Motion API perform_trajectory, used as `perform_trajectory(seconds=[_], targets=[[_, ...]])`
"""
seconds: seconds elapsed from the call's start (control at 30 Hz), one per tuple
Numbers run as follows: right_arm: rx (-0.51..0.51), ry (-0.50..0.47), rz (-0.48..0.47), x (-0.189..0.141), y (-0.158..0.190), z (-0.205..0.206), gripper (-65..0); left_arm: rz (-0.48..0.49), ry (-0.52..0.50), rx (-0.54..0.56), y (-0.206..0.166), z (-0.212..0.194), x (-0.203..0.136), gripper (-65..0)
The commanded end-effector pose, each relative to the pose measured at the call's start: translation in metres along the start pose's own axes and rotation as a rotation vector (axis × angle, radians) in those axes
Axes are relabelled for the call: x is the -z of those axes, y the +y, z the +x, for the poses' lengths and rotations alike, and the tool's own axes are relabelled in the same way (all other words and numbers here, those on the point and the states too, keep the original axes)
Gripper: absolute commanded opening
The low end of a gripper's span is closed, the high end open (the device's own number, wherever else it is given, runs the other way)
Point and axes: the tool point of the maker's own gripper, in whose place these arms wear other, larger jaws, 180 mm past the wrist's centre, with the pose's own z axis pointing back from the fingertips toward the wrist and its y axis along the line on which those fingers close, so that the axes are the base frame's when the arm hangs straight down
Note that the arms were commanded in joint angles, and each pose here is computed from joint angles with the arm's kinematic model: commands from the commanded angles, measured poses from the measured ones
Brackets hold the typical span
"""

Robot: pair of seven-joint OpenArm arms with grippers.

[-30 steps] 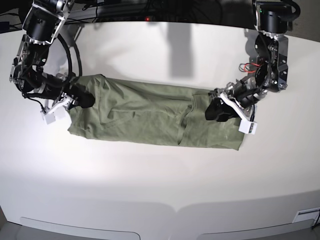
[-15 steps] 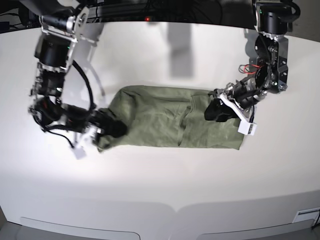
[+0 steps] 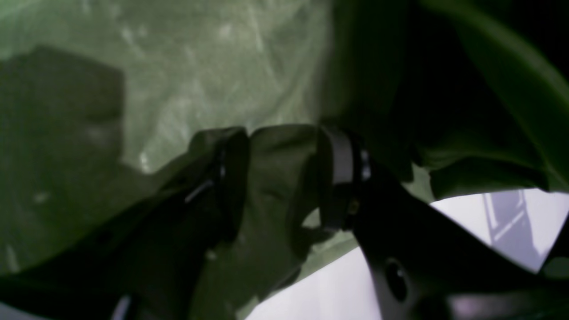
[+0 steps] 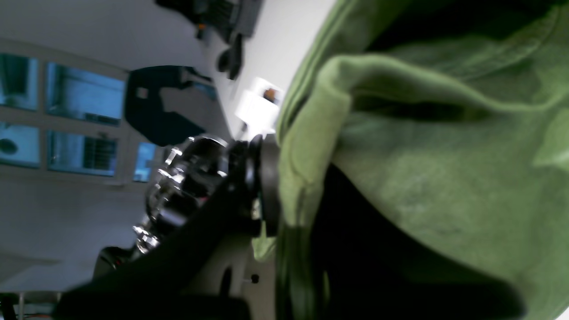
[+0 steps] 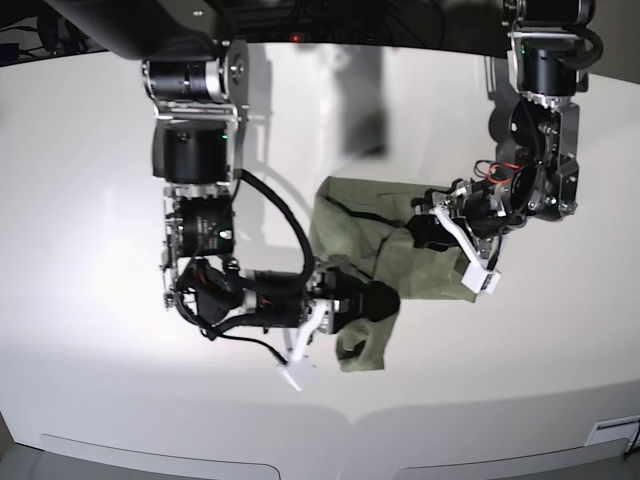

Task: Fold the T-shirt properly
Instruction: 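Grasp the strip end with the right gripper and fold it over toward the left gripper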

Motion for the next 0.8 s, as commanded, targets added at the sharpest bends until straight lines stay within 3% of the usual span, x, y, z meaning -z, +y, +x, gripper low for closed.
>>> perform_trajectory(seconds=[0.0, 0.1, 0.43, 0.77], targets=[[-0.054, -0.038, 0.03, 0.004, 0.016, 0.023, -65.0, 0.039, 0.069, 0.016, 0.007, -0.01, -0.002, -39.2], [-0.06, -0.027, 0.028, 0.019, 0.022, 0.022, -65.0, 0.042, 0.078, 0.033, 0.006, -0.008, -0.005, -39.2], [-0.088, -0.01, -0.067, 0.022, 0.007, 0.02, -65.0, 0.106, 0.017, 0.155, 0.018, 0.029, -0.037, -39.2], [-0.099, -0.011, -0.058, 0.026, 0.011, 0.021, -65.0, 0.195, -0.043, 0.287, 0.035, 0.064, -0.077, -39.2]])
